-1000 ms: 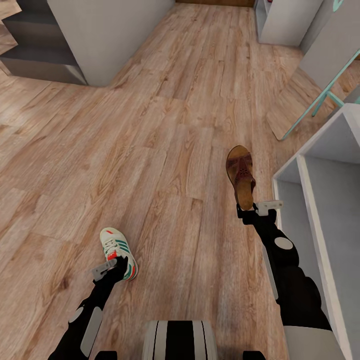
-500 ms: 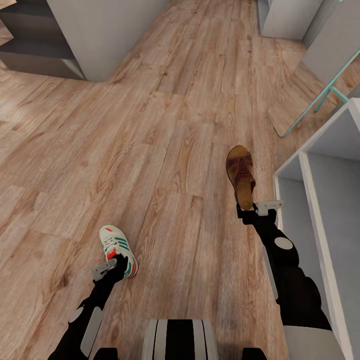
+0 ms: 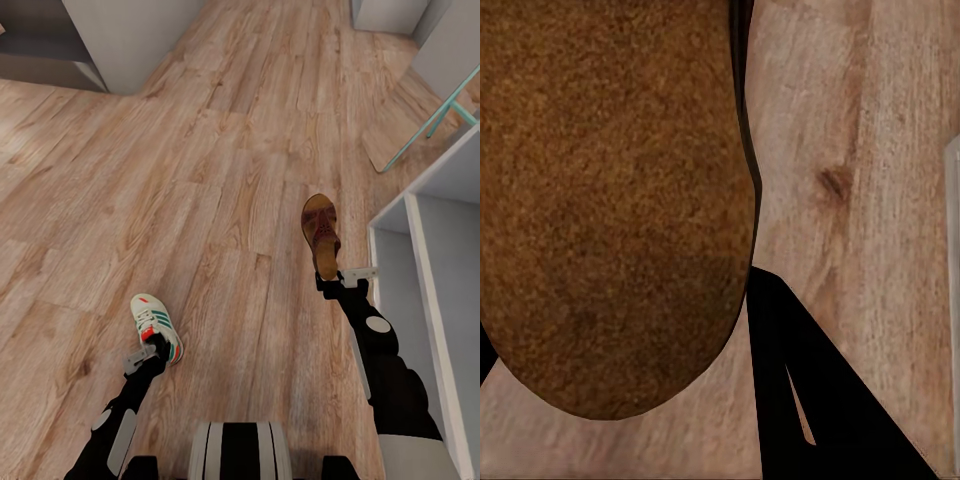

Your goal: Pick up the two gym shoes and the two sandals from the corridor floor and place them onto the hallstand (shoe rack) in the corridor, making sure they are on the rack and not on the floor. Arrange them so the two gym shoes are next to each other and the two sandals are next to each other.

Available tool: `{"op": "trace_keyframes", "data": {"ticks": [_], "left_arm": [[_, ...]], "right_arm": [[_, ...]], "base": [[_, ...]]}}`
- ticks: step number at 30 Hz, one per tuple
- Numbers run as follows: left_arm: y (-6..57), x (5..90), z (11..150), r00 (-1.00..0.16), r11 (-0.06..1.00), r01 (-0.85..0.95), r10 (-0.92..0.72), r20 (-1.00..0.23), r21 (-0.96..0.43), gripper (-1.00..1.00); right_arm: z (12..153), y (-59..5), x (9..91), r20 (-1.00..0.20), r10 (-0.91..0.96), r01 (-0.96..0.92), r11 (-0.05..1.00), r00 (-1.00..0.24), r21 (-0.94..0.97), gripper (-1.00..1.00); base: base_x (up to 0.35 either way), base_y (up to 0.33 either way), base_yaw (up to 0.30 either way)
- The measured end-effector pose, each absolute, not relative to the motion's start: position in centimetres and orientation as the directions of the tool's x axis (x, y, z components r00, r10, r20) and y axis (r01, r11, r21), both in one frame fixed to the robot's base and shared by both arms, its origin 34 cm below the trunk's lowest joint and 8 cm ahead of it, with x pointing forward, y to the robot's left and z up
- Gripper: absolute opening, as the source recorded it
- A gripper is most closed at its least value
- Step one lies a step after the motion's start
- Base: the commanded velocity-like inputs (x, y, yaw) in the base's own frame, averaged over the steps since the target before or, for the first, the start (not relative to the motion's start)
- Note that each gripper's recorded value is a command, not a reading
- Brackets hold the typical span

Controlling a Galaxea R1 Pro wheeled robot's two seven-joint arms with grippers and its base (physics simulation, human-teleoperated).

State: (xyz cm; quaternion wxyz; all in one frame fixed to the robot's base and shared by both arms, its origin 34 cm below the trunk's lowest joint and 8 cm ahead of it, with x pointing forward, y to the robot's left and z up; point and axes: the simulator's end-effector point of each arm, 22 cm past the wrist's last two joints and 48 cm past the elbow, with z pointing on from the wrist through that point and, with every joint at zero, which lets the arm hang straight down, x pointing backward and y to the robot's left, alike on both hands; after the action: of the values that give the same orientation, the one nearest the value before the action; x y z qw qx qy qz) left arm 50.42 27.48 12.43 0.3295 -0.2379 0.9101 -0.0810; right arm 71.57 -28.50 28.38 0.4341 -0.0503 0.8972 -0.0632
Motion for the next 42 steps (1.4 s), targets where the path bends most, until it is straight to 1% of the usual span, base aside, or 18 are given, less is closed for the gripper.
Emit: {"op": "trace_keyframes", "data": {"ticks": [6, 26, 42], "left_arm": [[27.5, 49.9, 11.8, -0.678, 0.874, -0.384, -0.486, -0.551, -0.299, 1.00], [27.5, 48.8, 10.6, -0.693, 0.874, -0.392, -0.486, -0.532, -0.288, 1.00], [27.5, 48.6, 10.4, -0.696, 0.874, -0.394, -0.486, -0.528, -0.286, 1.00]], "right_arm": [[27.4, -28.5, 71.2, -0.763, -0.145, -0.037, 0.987, -0.630, -0.157, -1.00], [25.6, -28.5, 70.6, -0.746, -0.145, -0.042, 0.987, -0.651, -0.155, -1.00], [25.3, -28.5, 70.5, -0.742, -0.145, -0.043, 0.987, -0.654, -0.155, -1.00]], "base": [[0.000, 0.000, 0.000], [0.000, 0.000, -0.061], [0.000, 0.000, -0.005]]}}
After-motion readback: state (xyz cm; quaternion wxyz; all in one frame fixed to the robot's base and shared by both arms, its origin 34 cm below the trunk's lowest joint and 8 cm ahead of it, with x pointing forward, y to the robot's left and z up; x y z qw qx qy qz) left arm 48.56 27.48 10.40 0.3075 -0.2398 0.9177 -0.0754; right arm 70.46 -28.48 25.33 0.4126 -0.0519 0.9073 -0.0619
